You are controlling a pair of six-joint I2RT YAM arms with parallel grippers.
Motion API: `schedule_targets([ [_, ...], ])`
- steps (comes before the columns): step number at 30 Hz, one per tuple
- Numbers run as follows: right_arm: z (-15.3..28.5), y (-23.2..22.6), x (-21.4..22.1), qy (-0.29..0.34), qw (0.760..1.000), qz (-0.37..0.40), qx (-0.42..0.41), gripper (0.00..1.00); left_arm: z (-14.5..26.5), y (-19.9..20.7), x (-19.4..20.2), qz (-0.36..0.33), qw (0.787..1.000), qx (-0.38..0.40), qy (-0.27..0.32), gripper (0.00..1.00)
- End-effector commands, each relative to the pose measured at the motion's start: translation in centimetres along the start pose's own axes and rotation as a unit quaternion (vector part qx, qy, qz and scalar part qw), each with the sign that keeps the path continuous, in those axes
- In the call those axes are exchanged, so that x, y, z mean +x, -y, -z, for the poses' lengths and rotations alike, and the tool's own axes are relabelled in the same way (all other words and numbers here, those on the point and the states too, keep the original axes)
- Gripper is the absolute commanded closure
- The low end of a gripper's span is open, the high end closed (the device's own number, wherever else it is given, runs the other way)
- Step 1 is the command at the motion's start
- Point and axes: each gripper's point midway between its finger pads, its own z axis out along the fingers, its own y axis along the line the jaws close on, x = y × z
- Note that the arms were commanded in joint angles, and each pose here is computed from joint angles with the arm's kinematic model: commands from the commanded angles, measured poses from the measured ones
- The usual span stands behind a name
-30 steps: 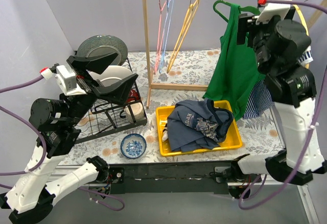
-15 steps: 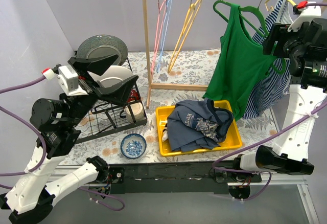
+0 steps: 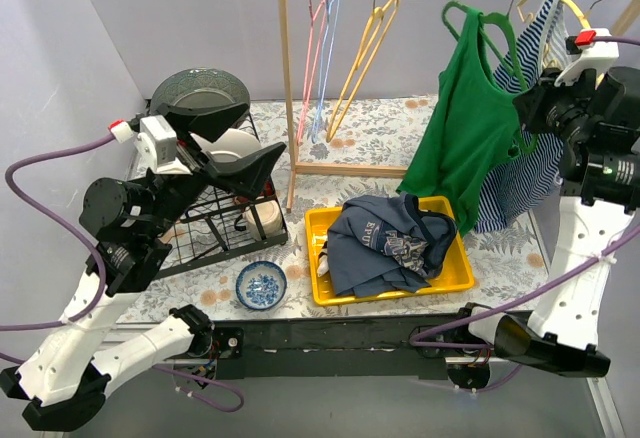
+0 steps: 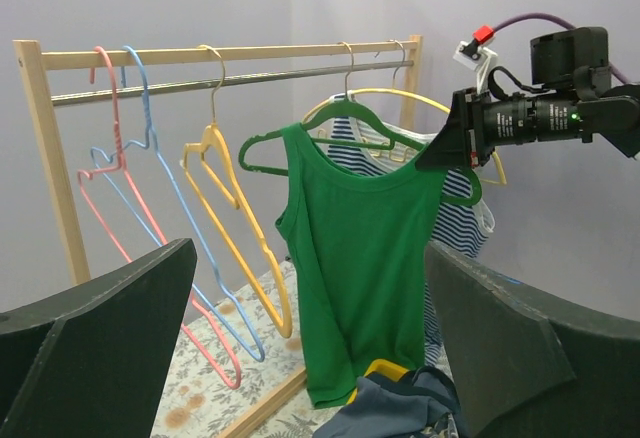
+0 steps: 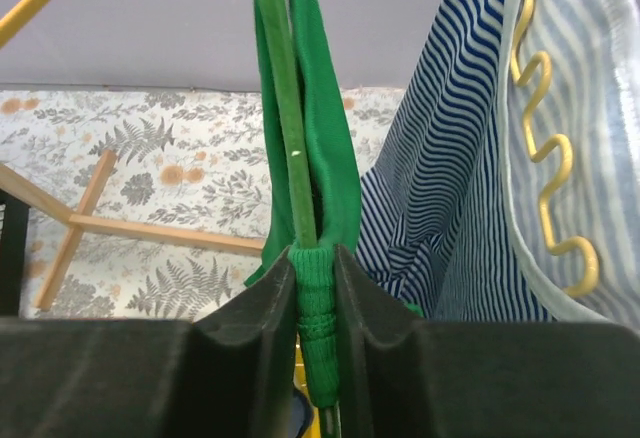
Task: Remove the tank top from the hanger
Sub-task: Pick up the hanger from the clothesline.
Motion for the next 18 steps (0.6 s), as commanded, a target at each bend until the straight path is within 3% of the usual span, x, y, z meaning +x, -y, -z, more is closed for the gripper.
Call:
schedule_targets([
  [1,1.6,-0.4,-4.7,0.113,0.992,0.054,0.003,0.83,-0.7,0.5,-0.3,0.004,1.0,0.016,0.005,0.02],
  [4,2.2,-0.5,-5.8,0.148,0.986,0.081,0.007,0.98,-0.9,0.5,-0.5,0.003,1.0,0.017,0.009,0.02],
  [11,1.3,-0.1,-7.3,0.163,0.982,0.093,0.004,0.99,-1.2,0.5,-0.9,0.002,1.0,0.017,0.011,0.02],
  [18,3.3,-1.9,-10.6,0.217,0.97,0.102,-0.02,0.99,-2.0,0.6,-0.6,0.005,1.0,0.024,-0.008,0.02],
])
